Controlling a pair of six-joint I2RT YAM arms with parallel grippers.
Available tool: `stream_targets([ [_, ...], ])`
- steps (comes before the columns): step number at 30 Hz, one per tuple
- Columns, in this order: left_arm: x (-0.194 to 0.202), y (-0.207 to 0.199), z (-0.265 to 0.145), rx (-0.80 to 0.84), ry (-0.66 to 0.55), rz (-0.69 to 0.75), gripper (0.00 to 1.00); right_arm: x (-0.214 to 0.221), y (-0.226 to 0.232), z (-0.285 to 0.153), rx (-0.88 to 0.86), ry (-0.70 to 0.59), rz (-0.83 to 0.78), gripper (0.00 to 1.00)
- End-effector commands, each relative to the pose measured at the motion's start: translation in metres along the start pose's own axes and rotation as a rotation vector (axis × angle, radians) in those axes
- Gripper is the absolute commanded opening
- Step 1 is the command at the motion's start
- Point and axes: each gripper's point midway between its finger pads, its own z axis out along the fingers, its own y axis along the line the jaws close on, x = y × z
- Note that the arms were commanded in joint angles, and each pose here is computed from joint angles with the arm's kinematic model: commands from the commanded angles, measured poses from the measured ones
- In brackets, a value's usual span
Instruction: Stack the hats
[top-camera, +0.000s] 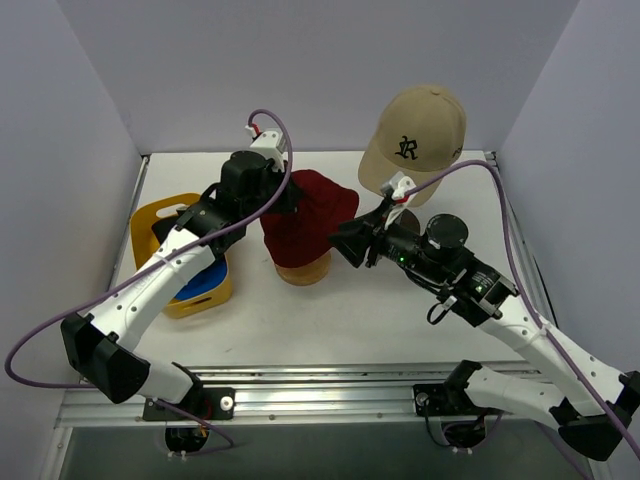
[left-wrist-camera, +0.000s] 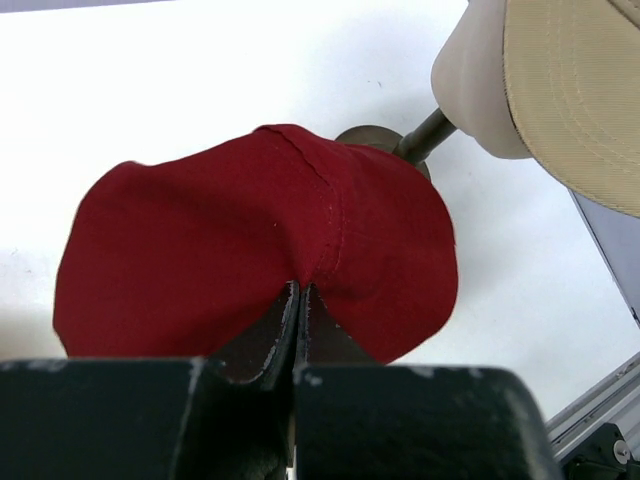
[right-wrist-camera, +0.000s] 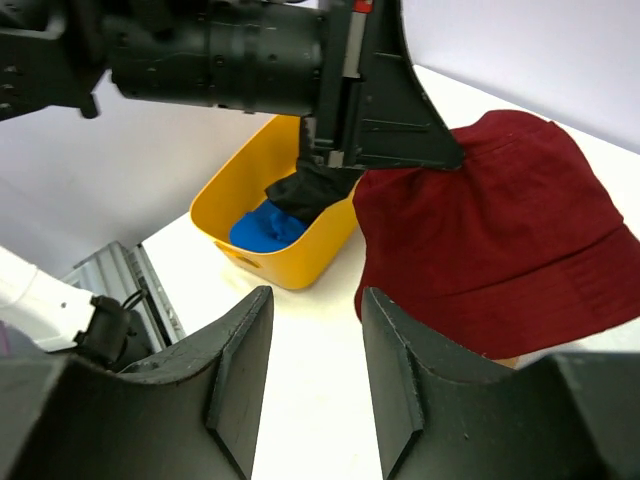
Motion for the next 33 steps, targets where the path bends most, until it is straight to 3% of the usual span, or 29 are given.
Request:
stream_targets([
  [1,-0.037,-0.019,-0.017,0.055,-0.129,0.019,0.02,-0.018,0.013,-0.011,-0.021,-0.045,-0.001,0.37],
  [11,-0.012,-0.032,-0.013,0.086,-0.027,0.081,0.04,-0.037,0.013,-0.038,0.02,-0.102,-0.022,0.38],
  [14,-0.007,-0.026,-0.01,0.057,-0.004,0.099,0.1,-0.043,0.014,-0.042,0.021,-0.116,-0.019,0.38],
  [15,-0.01,-0.025,-0.013,0.047,-0.016,0.099,0.17,-0.043,0.014,-0.043,0.024,-0.113,-0.017,0.38],
  [16,-0.013,-0.024,-0.016,0.04,-0.027,0.098,0.37,-0.044,0.014,-0.045,0.026,-0.115,-0.017,0.38],
  [19,-0.026,-0.023,-0.03,0.029,-0.078,0.071,0.62,-0.05,0.016,-0.051,0.025,-0.127,-0.025,0.38],
  [25,-0.036,-0.026,-0.042,0.036,-0.107,0.029,0.66,-0.051,0.014,-0.055,0.044,-0.123,-0.035,0.38],
  [33,-0.007,-0.024,-0.007,0.024,-0.021,-0.007,0.65,-0.053,0.016,-0.061,0.038,-0.133,-0.028,0.38],
])
